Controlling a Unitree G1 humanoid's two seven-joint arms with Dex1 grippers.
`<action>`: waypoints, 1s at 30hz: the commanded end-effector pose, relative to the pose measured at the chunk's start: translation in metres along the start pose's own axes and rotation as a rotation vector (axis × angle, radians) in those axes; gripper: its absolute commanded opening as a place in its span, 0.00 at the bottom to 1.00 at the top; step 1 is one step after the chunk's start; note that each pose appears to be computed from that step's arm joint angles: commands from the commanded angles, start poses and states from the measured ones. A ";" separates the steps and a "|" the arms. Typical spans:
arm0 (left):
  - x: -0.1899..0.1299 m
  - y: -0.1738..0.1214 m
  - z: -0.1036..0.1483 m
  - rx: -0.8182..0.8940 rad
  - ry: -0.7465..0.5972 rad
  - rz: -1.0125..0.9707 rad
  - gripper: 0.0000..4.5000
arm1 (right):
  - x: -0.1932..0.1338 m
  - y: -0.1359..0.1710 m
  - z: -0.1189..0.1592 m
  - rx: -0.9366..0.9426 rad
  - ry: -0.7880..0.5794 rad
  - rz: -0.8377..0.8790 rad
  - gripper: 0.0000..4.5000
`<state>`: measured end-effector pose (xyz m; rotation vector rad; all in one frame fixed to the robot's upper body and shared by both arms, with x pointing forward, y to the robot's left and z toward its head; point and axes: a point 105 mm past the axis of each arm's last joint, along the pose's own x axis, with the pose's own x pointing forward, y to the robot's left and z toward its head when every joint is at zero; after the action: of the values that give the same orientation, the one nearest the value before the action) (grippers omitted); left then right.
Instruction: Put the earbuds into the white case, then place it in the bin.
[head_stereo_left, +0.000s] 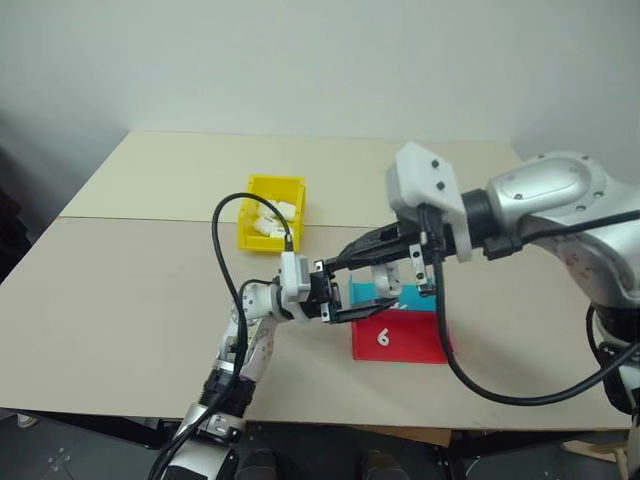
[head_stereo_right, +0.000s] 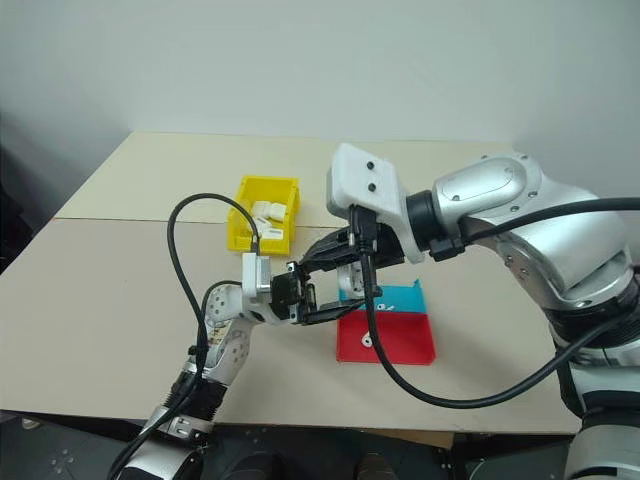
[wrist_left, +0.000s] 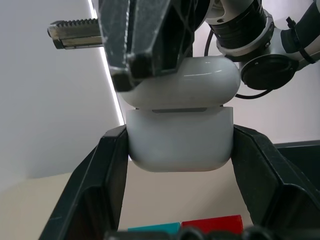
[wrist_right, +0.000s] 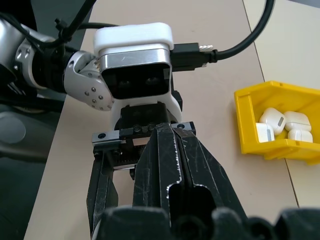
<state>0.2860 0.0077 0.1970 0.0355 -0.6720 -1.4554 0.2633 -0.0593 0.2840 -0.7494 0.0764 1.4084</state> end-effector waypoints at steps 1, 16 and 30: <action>0.003 0.003 0.016 0.065 -0.055 -0.005 0.62 | -0.009 -0.003 -0.001 -0.041 0.022 -0.029 0.00; -0.004 0.008 0.019 0.083 -0.069 0.058 0.62 | -0.061 -0.028 0.050 -0.092 -0.293 -0.241 0.00; -0.049 0.156 0.049 0.311 0.398 1.030 0.62 | -0.098 -0.014 0.005 0.255 -0.605 -0.611 0.00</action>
<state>0.3958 0.0863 0.2840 0.1502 -0.4905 -0.4211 0.2651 -0.1427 0.3311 -0.0655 -0.3464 0.9615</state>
